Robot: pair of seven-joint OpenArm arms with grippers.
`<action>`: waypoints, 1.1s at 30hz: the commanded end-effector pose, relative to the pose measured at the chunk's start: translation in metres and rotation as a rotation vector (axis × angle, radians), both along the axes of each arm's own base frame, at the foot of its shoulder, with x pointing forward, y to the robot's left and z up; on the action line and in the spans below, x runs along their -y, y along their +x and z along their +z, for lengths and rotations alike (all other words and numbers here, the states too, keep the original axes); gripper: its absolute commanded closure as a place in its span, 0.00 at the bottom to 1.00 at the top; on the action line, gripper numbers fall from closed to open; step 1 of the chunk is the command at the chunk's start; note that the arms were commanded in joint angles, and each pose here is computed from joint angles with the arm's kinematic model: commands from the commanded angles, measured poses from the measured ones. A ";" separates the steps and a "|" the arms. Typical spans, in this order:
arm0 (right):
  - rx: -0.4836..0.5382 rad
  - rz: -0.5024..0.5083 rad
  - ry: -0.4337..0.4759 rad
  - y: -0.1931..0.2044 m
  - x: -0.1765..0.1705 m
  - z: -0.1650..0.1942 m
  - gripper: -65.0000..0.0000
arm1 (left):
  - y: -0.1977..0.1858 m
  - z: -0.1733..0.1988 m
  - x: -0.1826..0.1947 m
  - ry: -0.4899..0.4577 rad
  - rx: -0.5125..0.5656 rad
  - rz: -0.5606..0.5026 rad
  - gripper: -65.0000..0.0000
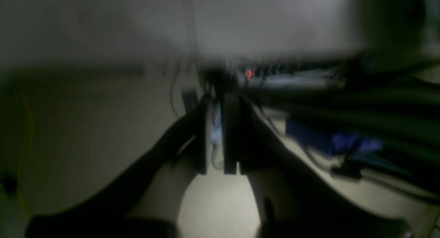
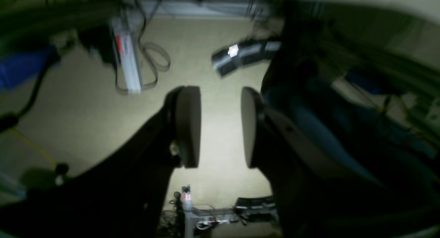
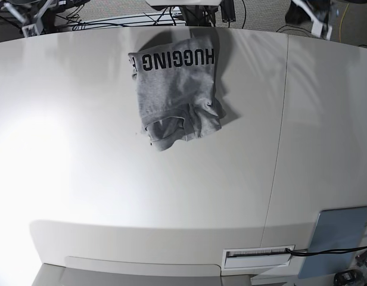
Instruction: Fold the T-shirt properly
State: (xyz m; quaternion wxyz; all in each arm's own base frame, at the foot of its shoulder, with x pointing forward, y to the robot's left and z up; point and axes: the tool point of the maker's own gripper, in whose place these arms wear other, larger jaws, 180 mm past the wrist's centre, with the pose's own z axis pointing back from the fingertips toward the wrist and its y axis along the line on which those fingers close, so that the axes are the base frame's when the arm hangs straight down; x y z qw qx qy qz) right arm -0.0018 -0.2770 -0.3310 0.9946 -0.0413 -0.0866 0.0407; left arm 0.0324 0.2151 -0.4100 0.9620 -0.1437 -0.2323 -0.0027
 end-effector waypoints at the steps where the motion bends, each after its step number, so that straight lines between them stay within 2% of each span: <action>1: -0.010 0.004 0.013 -0.011 -0.001 -0.003 0.70 | -0.012 -0.003 -0.003 -0.012 -0.025 0.015 0.90; 3: -0.007 -0.017 0.046 -0.025 0.000 -0.017 0.70 | -0.033 -0.020 -0.006 -0.037 -0.093 0.058 0.90; 8: -0.090 -0.114 0.097 -0.072 0.011 -0.059 0.70 | -0.075 -0.052 -0.018 -0.070 -0.205 0.157 0.90; 13: -0.177 -0.239 0.116 -0.107 0.026 -0.107 0.70 | -0.113 -0.083 -0.029 -0.012 -0.306 0.172 0.90; 17: -0.232 -0.347 0.169 -0.118 0.033 -0.149 0.70 | -0.135 -0.112 -0.024 -0.038 -0.409 0.204 0.90; 23: -0.243 -0.461 0.227 -0.116 0.040 -0.197 0.70 | -0.137 -0.146 -0.008 -0.100 -0.471 0.253 0.90; 29: -0.172 -0.453 0.185 -0.093 0.062 -0.224 0.70 | -0.121 -0.171 0.006 -0.115 -0.487 0.227 0.90; 33: -0.152 -0.435 0.194 -0.076 0.057 -0.238 0.70 | -0.105 -0.187 0.022 -0.153 -0.495 0.221 0.90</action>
